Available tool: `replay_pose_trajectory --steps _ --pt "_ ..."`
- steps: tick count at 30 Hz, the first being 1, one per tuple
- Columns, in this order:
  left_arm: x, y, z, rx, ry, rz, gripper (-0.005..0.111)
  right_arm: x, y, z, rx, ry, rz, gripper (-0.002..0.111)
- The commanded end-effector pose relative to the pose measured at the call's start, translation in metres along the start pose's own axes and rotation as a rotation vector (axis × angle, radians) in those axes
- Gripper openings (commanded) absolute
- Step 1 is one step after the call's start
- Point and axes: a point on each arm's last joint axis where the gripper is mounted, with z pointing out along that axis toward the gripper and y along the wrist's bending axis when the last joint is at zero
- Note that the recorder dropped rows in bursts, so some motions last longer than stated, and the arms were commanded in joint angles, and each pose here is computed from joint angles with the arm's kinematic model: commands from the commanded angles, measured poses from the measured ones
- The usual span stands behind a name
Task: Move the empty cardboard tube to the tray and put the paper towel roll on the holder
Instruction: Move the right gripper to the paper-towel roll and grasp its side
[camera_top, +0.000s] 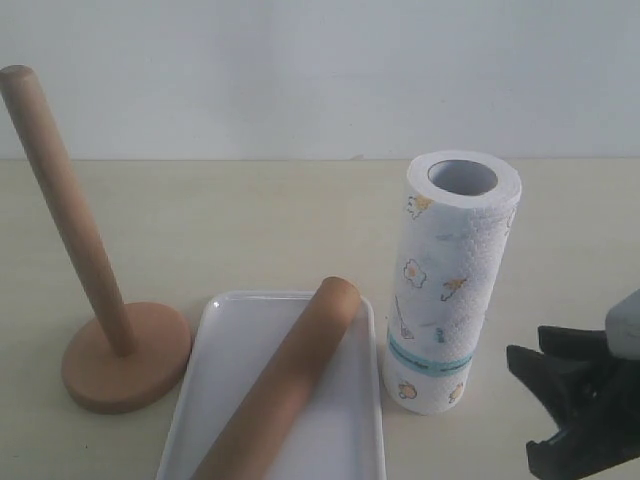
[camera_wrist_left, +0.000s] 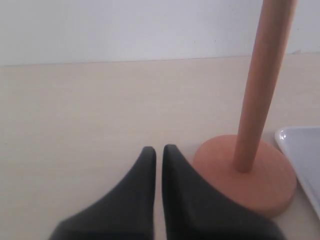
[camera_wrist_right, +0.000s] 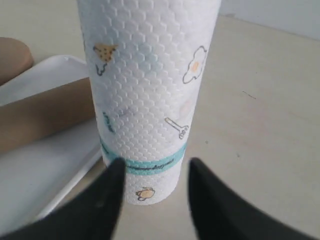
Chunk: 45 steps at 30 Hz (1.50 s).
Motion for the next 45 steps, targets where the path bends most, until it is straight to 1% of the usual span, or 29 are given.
replay_pose_trajectory --steps 1,2,6,8,12,14,17,22,26,30,33,37,45 --pt "0.001 0.0 0.0 0.0 -0.001 -0.013 0.004 0.0 0.0 0.0 -0.003 -0.008 0.047 0.1" --pt "0.001 0.0 0.0 0.0 -0.001 -0.013 0.004 0.0 0.001 0.0 -0.006 -0.014 0.049 0.105" --pt "0.001 0.0 0.0 0.0 -0.001 -0.013 0.004 0.0 0.001 0.0 -0.007 -0.016 0.071 0.105" --pt "0.001 0.0 0.0 0.0 -0.001 -0.013 0.004 -0.003 0.002 0.0 -0.018 -0.04 0.045 0.105" --pt "0.001 0.0 0.0 0.0 -0.001 -0.013 0.004 -0.014 0.011 -0.002 -0.112 -0.173 -0.056 0.105" --pt "0.001 0.0 0.0 0.0 -0.001 -0.013 0.004 -0.02 0.013 -0.003 -0.135 -0.238 -0.069 0.105" --pt "0.001 0.0 0.0 0.0 -0.001 -0.013 0.004 -0.023 0.012 -0.004 -0.12 -0.276 -0.093 0.105" --pt "0.001 0.0 0.0 0.0 -0.001 -0.013 0.004 -0.026 0.005 -0.004 -0.049 -0.305 -0.075 0.105" --pt "0.001 0.0 0.0 0.0 -0.001 -0.013 0.004 -0.027 0.005 -0.001 -0.05 -0.323 -0.076 0.105" --pt "0.001 0.0 0.0 0.0 -0.001 -0.013 0.004 -0.021 0.006 0.011 -0.073 -0.311 -0.073 0.105" --pt "0.001 0.0 0.0 0.0 -0.001 -0.013 0.004 -0.02 0.007 0.02 -0.097 -0.355 -0.05 0.105" --pt "0.001 0.0 0.0 0.0 -0.001 -0.013 0.004 -0.016 0.003 0.036 -0.085 -0.387 -0.021 0.105" --pt "0.001 0.0 0.0 0.0 -0.001 -0.013 0.004 -0.005 -0.003 0.087 -0.086 -0.27 0.004 0.105"
